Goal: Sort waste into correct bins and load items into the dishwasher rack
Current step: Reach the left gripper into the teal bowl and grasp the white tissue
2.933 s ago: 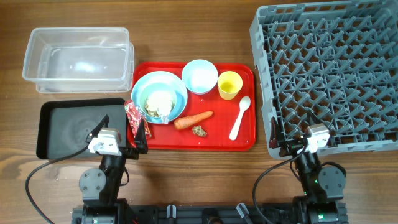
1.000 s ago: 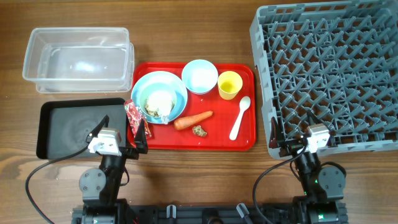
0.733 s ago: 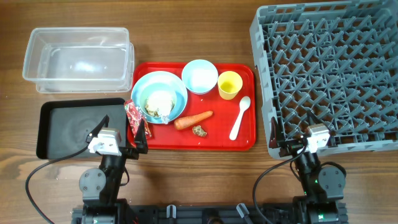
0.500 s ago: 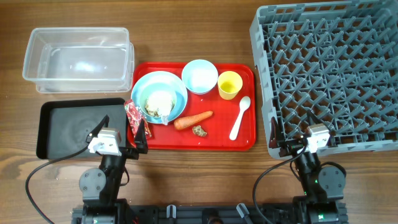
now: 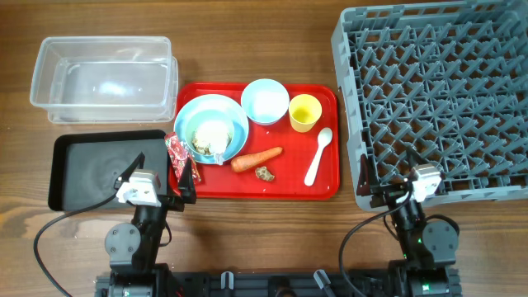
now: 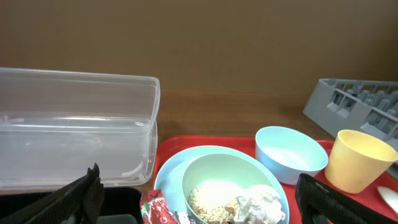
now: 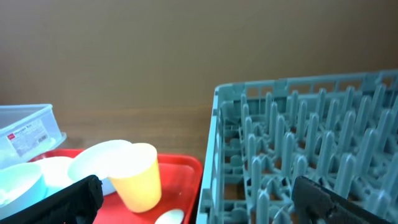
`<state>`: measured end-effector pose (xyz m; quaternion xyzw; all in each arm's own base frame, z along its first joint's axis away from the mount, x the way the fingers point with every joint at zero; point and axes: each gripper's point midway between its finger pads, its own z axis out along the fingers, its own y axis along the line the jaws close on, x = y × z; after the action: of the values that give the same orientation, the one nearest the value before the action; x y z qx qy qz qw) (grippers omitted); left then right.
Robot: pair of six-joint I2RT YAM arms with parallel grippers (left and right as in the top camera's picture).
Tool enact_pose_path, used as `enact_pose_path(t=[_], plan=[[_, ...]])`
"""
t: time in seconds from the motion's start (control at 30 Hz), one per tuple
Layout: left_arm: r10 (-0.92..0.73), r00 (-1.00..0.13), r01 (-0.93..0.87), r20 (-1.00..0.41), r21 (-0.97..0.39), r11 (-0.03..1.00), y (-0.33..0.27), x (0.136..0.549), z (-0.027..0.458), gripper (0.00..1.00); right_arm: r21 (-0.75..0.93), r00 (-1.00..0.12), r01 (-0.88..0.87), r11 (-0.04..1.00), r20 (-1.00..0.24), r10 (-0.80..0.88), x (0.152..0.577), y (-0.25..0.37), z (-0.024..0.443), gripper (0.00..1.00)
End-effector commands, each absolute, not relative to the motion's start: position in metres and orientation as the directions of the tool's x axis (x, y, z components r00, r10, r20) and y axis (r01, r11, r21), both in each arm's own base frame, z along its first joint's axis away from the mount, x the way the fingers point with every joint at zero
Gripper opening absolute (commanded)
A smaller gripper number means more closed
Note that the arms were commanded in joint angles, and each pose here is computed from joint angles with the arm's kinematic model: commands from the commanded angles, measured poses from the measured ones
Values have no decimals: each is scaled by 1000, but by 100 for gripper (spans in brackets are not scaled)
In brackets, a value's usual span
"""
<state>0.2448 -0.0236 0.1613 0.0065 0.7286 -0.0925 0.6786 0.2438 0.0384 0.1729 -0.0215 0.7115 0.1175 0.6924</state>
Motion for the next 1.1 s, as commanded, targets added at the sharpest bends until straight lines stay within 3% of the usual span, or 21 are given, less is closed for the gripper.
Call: enact_pose_path(t=[0.0,0.4,0.6,0.83,1.07], plan=[[-199,-100,126,-975,-210,970,-23,245,163,100,184,-29,-206,961,-983,181,239,40,198,100],[-290,-317,54,-903,-322,945,-24,264,210,100,208,-223,-167,964,-960,168,249,40,238,100],[-291,-544,-3,-787,-345,938,-30,290,231,100,225,-431,-119,967,-889,154,268,42,235,100],[-294,-811,-126,-506,-339,932,-33,283,208,100,215,-637,-79,973,-762,116,279,42,210,100],[-295,-858,-161,-421,-326,932,-33,291,182,100,219,-685,-69,973,-720,114,279,43,200,100]])
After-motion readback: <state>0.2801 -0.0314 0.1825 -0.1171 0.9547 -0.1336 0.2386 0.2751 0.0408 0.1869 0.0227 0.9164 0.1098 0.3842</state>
